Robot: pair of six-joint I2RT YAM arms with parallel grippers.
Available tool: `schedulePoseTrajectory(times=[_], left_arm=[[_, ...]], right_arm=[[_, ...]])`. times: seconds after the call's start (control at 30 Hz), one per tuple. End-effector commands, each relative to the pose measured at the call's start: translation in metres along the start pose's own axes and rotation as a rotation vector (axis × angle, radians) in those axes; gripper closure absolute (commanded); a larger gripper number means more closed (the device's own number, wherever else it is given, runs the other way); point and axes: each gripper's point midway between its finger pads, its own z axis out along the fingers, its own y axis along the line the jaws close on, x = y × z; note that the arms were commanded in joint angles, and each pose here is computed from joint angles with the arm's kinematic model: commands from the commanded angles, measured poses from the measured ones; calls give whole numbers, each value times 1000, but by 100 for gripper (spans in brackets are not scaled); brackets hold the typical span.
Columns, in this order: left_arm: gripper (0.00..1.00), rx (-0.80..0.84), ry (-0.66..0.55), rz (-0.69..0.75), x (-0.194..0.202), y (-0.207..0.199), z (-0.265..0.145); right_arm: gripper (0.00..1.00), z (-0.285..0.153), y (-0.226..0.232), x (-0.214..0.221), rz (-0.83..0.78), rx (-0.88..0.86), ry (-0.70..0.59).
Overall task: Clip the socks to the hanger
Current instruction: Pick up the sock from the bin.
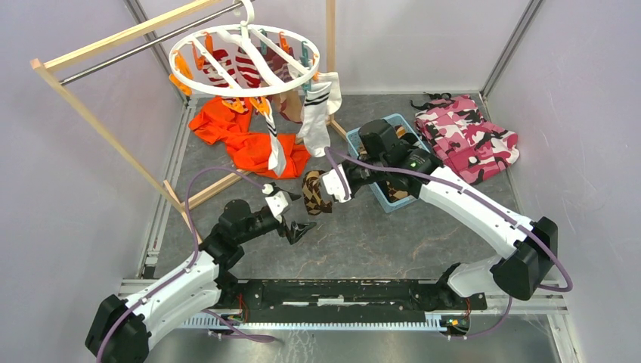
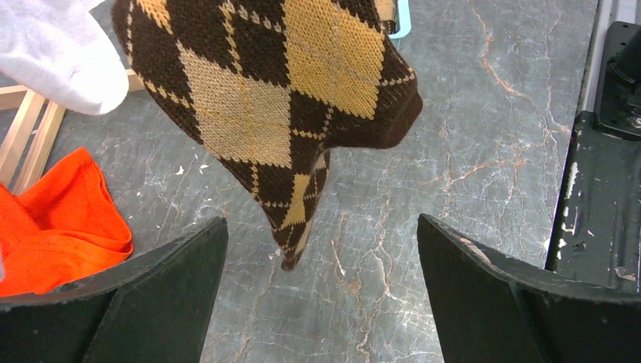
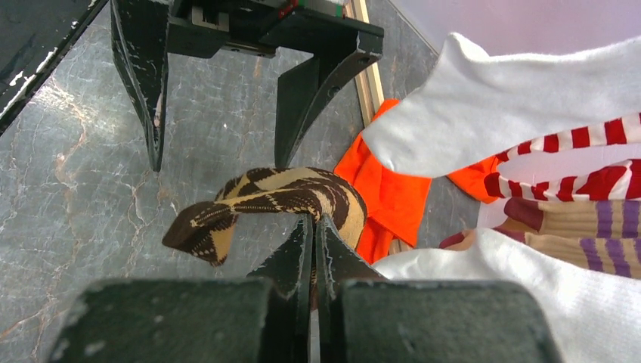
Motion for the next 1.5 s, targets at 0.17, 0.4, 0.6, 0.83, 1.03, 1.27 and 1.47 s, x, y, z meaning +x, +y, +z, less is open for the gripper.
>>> schedulePoseTrajectory(times=[0.17, 0.4, 0.6, 0.83, 1.03, 1.27, 1.47], left_arm=[[1, 9, -50, 43, -11, 3, 3], [2, 19, -60, 25, -12, 2, 5], [2, 41, -93, 0, -22, -3, 3], [2, 45, -61, -20, -22, -7, -6], [2, -85, -87, -40, -24, 13, -11], [10, -62, -172, -53, -48, 14, -1], [32, 86, -146, -97, -47, -7, 10]], right_arm=[[100, 3, -21, -25, -75, 58, -24], [99, 1, -25, -29, -64, 86, -21], [98, -8, -34, -33, -37, 148, -13], [100, -28, -40, -44, 32, 253, -54], [100, -41, -38, -55, 93, 241, -75], [100, -47, -25, -67, 80, 228, -124], [100, -50, -27, -74, 48, 244, -148]])
